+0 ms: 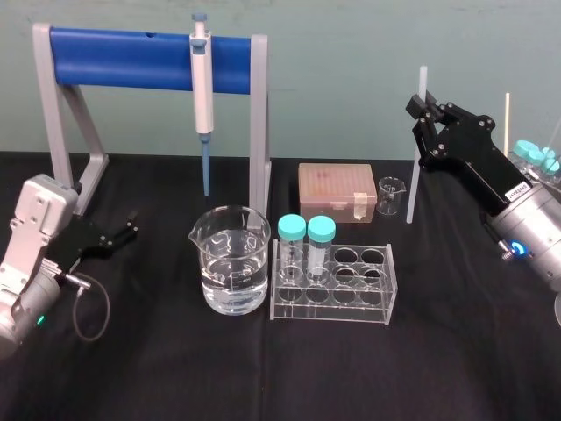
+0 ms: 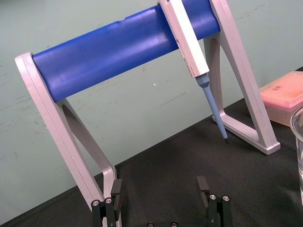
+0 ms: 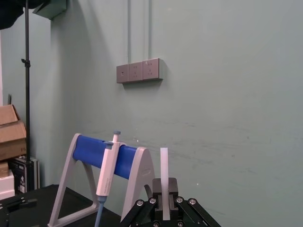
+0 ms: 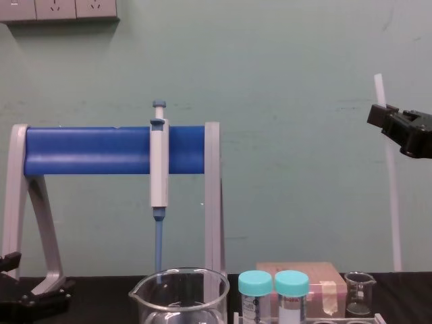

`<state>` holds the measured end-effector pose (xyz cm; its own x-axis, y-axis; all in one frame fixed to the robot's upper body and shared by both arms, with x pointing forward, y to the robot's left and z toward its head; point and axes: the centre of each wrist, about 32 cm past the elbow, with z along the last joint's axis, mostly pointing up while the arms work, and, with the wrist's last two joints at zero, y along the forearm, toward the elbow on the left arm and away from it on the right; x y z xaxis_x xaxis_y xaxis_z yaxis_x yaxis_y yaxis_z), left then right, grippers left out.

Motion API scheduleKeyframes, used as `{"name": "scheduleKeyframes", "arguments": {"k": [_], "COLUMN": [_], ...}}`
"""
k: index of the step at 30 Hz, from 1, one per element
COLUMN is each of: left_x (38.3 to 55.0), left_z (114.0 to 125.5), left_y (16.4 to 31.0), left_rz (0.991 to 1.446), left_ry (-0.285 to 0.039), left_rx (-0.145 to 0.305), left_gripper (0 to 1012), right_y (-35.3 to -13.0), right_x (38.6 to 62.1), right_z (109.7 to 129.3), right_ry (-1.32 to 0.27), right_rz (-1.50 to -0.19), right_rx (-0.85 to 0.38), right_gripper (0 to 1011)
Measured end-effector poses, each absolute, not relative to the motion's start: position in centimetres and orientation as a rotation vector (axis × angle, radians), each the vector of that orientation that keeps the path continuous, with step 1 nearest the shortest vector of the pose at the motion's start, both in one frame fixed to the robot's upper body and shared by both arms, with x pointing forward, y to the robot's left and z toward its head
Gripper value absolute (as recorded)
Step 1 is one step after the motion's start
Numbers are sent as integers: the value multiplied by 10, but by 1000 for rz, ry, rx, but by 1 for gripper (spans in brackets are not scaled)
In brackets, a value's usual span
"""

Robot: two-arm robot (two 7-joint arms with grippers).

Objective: Pick up the stirring rod with one hand, then place it down.

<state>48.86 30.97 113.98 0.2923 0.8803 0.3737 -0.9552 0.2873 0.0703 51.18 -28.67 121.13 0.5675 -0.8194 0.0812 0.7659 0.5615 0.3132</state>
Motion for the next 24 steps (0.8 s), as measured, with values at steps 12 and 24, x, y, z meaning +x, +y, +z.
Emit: {"name": "scheduleKeyframes", "arguments": {"k": [12,24], "left_x": [489,489], "left_z": [1140,1140], "left_y": [310,310], "left_rz": [1248,1248], "left_ry": [-285,-285], "left_rx": [304,304], "left_gripper": [1000,1000], "right_y": [-286,-285], "right_x": [512,512], "right_z": [1210,1210], "right_ry": [-226,-225], "right_rz": [-941,-940], "right_rx": [251,249], "right_gripper": [71,71]}}
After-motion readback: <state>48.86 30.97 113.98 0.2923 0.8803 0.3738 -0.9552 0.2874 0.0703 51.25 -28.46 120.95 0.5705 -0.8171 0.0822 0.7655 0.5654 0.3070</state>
